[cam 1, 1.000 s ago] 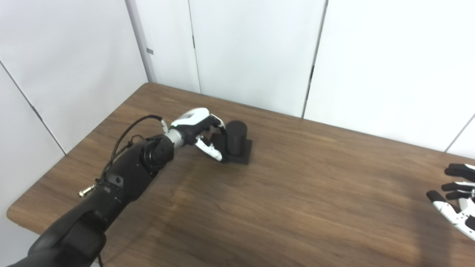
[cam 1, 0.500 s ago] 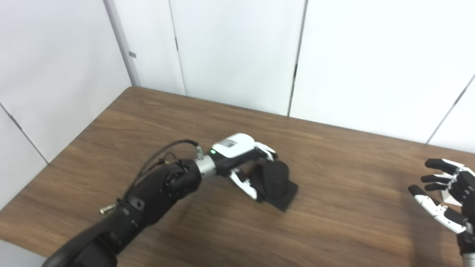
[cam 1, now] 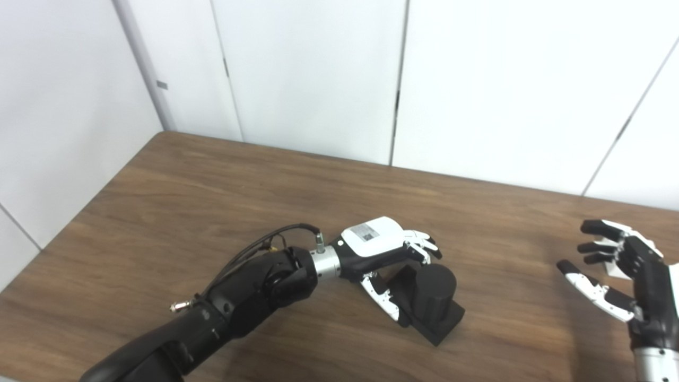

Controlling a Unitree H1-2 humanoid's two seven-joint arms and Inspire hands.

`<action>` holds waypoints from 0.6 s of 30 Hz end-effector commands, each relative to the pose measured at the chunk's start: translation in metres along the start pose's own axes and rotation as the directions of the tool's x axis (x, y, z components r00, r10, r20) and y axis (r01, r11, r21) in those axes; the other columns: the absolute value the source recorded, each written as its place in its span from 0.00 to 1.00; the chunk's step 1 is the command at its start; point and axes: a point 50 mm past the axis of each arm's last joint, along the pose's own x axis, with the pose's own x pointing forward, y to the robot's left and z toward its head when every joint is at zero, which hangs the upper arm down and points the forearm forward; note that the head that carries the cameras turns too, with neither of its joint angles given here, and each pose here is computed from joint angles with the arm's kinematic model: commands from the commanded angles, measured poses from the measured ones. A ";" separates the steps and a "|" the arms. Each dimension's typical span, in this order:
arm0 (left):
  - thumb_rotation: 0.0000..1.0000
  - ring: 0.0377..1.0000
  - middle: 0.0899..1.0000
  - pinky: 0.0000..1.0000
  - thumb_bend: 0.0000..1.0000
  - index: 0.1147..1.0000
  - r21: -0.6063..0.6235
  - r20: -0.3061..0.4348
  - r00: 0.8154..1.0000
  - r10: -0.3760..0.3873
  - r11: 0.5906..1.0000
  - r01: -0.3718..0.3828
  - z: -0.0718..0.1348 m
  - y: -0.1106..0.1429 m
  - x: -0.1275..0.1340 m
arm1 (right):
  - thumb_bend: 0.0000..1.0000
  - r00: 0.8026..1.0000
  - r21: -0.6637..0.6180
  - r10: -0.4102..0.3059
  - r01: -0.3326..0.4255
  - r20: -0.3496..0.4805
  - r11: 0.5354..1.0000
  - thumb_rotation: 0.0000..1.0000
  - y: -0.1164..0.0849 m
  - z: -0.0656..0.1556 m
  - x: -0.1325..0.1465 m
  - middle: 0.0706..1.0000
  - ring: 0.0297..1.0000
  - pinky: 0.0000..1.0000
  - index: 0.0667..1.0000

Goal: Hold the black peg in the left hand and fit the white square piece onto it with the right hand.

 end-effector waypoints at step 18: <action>0.08 0.88 0.84 0.79 0.52 0.43 0.154 -0.070 0.967 -0.243 0.956 0.251 -0.020 -0.027 -0.040 | 0.68 0.976 -0.431 0.168 -0.092 0.140 0.897 0.07 -0.054 0.045 0.058 0.70 0.63 0.52 0.69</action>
